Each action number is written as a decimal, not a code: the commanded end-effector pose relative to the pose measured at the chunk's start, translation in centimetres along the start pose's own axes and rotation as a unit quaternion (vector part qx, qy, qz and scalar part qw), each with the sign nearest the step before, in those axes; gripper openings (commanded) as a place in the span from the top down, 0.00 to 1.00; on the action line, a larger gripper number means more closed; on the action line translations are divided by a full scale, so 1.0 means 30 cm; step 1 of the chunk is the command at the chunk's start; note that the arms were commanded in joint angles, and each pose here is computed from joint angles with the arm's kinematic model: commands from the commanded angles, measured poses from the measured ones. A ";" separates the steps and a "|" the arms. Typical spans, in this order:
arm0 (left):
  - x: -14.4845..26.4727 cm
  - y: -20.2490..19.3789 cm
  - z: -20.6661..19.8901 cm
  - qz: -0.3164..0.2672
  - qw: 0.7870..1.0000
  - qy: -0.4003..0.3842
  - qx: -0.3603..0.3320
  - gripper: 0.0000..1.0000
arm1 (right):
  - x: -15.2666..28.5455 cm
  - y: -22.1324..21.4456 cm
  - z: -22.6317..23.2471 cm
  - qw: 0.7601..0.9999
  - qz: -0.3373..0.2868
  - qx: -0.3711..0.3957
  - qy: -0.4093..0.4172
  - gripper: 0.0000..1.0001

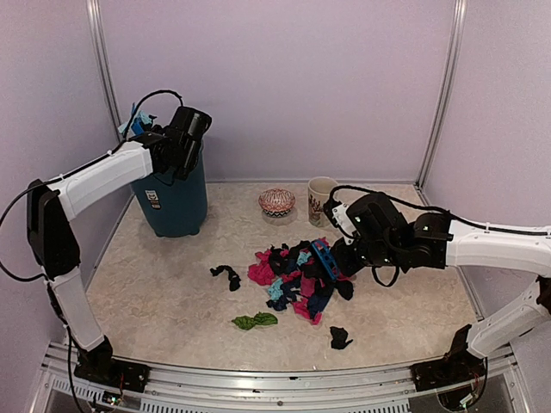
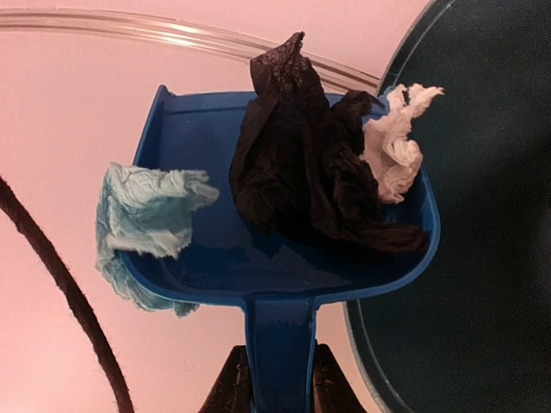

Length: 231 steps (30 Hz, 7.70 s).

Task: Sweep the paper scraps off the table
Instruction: Dump the paper scraps in the dustpan into the trash bin, then sweep the paper scraps at the center of the board.

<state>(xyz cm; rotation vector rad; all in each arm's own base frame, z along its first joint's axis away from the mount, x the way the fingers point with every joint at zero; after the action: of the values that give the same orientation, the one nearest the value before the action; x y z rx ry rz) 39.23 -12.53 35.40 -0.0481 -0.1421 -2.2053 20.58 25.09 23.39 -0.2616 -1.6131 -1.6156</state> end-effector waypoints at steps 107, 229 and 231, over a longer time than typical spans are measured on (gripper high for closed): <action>0.321 -0.453 0.126 -0.417 0.619 -0.548 0.377 1.00 | -0.094 0.157 0.423 0.928 -0.029 -0.162 0.333 1.00; 0.786 -0.608 -0.755 -0.139 0.706 -0.677 0.152 1.00 | 0.032 0.240 0.043 0.990 -0.090 -0.053 0.100 1.00; 0.791 -0.600 -0.768 -0.144 0.710 -0.675 0.141 1.00 | 0.018 0.260 0.042 0.989 -0.106 -0.036 0.097 1.00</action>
<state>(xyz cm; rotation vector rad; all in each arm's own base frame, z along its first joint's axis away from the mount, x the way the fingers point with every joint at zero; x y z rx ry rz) 11.02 -22.32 13.11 -1.4886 -1.3821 -1.9029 23.32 27.42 28.03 -0.0595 -1.3634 -1.7736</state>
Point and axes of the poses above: each gripper's point midway between its finger pads, its own x axis back along the fingers, its own z axis along the line the jaws close on, y = z × x, the point moved 8 cm from there along x, back along the fingers, and after that the axes turned 15 degrees about -x, right-handed, at the moved point
